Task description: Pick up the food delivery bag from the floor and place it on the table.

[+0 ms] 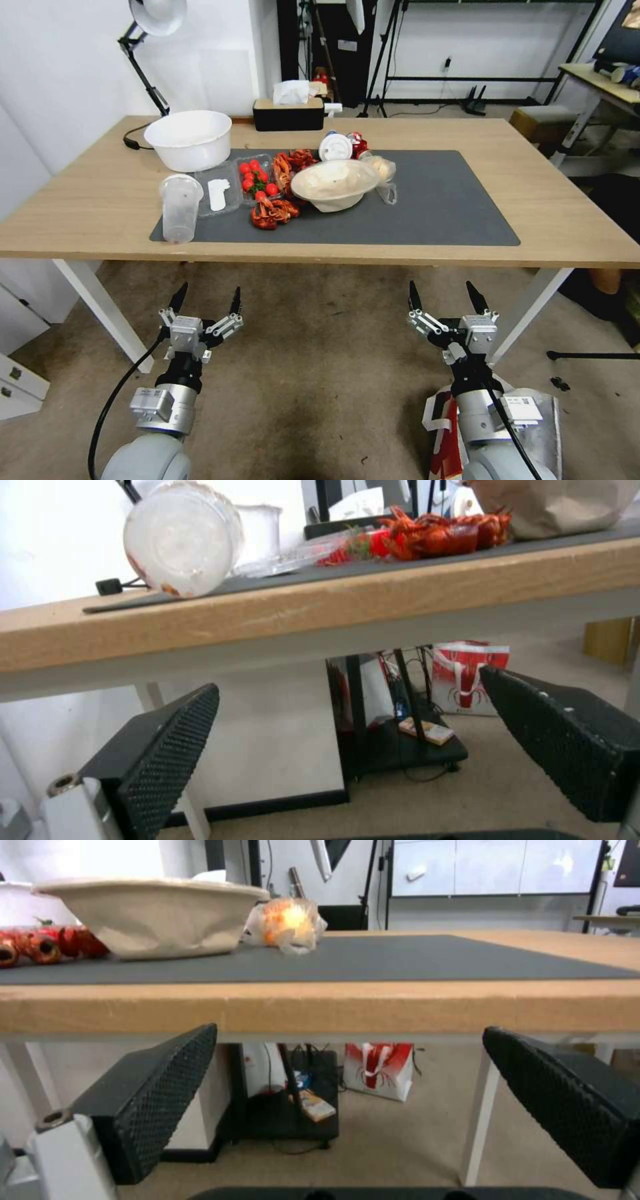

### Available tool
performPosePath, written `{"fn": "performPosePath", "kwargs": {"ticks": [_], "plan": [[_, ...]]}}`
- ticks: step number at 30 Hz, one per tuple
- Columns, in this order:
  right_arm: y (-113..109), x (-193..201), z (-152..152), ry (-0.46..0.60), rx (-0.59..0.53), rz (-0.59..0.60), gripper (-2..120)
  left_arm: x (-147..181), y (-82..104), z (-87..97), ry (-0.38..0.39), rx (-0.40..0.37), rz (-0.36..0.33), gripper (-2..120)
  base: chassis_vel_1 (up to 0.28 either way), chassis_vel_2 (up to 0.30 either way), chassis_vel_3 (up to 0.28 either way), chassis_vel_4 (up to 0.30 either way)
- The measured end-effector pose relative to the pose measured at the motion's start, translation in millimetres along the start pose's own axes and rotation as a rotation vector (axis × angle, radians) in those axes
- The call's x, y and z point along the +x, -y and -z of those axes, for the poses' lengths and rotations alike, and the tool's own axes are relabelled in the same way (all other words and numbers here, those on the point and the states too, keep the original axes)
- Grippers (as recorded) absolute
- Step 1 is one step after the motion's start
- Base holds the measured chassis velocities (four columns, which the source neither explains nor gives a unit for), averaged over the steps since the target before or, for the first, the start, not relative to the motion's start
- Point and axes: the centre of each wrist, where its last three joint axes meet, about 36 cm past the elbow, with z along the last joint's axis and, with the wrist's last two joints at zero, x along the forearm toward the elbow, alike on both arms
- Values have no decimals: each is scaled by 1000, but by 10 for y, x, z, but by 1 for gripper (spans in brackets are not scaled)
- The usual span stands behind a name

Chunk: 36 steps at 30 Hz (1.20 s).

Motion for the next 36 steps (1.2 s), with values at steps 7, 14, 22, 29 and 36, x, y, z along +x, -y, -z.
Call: {"fn": "performPosePath", "kwargs": {"ticks": [7,14,22,29,36], "plan": [[9,-2,6,2,-2,0,100,0,-6,-3,-1,-3,-2,97,0,0,0,0],[6,-1,-9,4,-3,-1,100,1,11,-20,-1,-1,-5,97,0,0,0,0],[15,5,-22,4,2,-7,100,-5,-4,-15,3,-7,-11,97,0,0,0,0],[21,12,-30,12,4,-12,100,-11,-20,0,7,-15,-15,97,0,0,0,0],[8,33,-44,4,0,-20,100,-8,-31,12,10,-21,-15,97,0,0,0,0]]}}
